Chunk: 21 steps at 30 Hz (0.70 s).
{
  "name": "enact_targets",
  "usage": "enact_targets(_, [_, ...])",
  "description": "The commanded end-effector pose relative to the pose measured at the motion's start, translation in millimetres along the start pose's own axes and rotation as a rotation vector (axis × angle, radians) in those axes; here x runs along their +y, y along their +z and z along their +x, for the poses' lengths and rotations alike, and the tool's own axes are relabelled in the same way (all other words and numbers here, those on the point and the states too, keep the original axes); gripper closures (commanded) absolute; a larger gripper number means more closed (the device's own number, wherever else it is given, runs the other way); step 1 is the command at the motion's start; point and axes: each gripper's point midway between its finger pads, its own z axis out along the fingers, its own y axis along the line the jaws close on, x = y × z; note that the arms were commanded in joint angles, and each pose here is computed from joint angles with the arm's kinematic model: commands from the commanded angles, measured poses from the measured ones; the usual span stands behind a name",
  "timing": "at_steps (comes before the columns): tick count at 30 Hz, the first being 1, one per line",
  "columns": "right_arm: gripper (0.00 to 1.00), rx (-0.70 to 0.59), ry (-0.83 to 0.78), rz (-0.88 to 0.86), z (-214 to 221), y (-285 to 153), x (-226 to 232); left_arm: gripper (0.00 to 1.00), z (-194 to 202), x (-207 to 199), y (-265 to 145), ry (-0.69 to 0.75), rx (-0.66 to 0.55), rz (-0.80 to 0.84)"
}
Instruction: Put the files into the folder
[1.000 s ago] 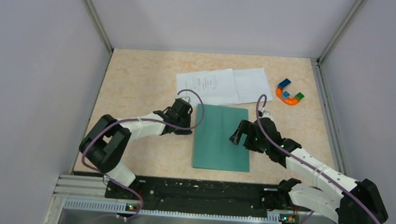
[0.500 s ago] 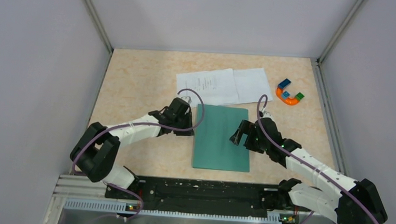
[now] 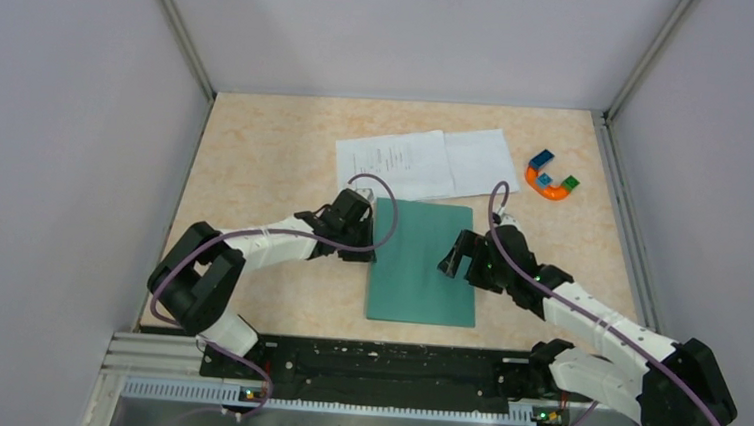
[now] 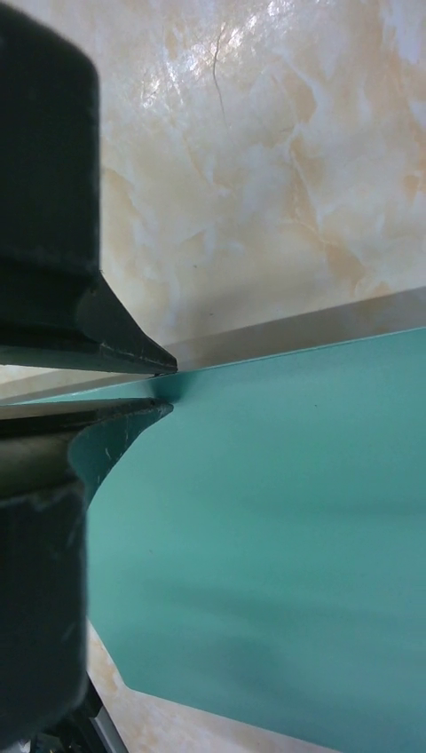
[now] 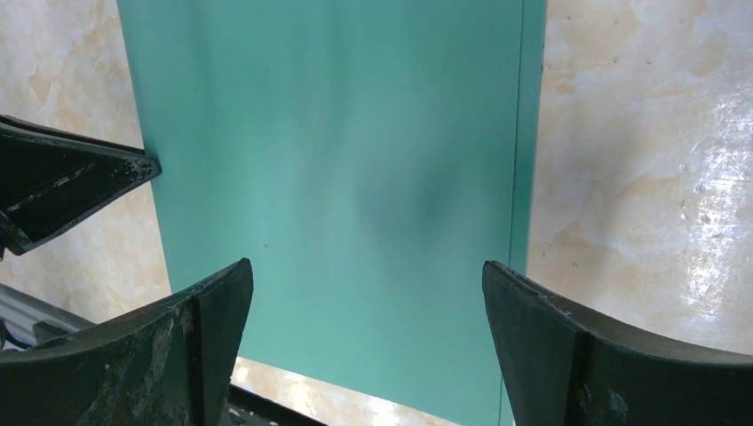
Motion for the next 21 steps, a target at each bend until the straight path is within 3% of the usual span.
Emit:
enact_targets(1, [0.01,-0.019,-0.011,-0.012,-4.4,3.5,-0.2,0.83,-4.1,8.2,5.7,0.010,-0.014,-0.054])
enact_targets(9, [0.01,-0.001,-0.021,-0.051,1.1,9.4,-0.1,1.00,4.1,19.5,12.1,0.006,0.011,-0.097])
enact_targets(21, [0.01,-0.003,-0.017,-0.006,0.5,9.9,-14.8,1.00,10.9,25.2,16.3,0.005,0.038,-0.121])
